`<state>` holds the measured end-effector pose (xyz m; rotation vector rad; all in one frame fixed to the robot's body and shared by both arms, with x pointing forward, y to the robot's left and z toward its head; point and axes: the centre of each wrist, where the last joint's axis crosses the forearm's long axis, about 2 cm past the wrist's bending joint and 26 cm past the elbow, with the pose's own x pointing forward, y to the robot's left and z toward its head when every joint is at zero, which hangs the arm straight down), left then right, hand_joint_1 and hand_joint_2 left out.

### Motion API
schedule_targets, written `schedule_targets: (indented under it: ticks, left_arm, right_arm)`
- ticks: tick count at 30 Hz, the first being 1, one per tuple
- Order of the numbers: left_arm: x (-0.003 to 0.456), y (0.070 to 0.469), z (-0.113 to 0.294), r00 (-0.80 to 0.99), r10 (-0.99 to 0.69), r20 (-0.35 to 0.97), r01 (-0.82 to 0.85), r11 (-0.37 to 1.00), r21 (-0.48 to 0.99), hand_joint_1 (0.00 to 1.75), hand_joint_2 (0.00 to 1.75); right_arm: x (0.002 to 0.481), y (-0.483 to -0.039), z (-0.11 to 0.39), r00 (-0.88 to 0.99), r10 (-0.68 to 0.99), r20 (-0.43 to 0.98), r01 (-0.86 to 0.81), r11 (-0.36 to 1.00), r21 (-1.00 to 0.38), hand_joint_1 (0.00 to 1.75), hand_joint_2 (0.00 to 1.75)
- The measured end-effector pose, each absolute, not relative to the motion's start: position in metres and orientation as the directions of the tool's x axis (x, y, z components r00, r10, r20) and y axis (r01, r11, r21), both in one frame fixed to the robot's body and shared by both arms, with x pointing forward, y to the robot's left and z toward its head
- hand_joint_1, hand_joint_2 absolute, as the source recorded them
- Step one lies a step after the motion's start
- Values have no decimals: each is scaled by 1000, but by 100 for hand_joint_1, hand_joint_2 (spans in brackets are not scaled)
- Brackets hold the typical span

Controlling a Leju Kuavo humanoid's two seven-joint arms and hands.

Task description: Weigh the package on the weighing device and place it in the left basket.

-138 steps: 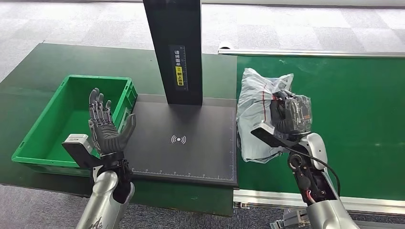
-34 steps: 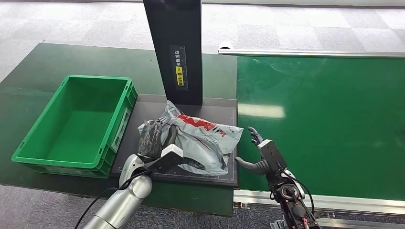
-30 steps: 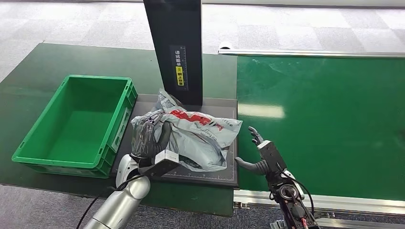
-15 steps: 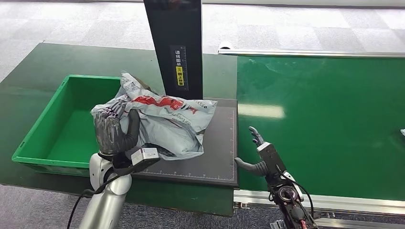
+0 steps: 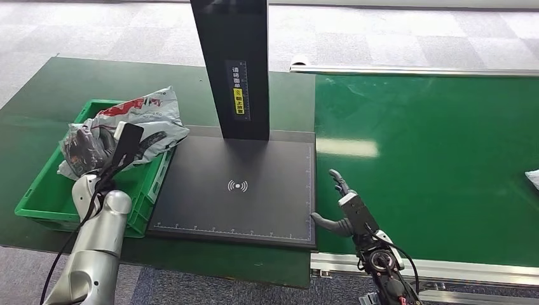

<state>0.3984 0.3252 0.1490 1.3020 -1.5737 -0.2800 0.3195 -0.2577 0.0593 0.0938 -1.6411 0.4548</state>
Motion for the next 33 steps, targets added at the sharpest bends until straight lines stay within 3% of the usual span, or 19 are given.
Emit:
schedule_targets:
  ticks: [7,11,18,24,33]
  left_arm:
    - [397,353,135,229,-798,557,-555,364,748,174,175]
    - [398,356,133,239,-792,562,-545,370,753,1,175]
    - [399,348,132,155,-777,610,-549,446,707,0,175]
    - [394,322,132,-152,-562,813,-521,744,417,0,175]
    - [380,285,138,-414,-364,834,-458,875,155,0,175]
  right_arm:
    - [317,-250,73,-218,156,963,-327,919,-222,0,175]
    - [313,-247,80,-261,134,956,-330,918,-219,0,175]
    - [314,-242,96,-337,91,937,-314,927,-203,0,175]
    - [318,-239,111,-384,31,923,-292,944,-154,0,175]
    - [323,-239,116,-395,-25,919,-305,947,-105,0,175]
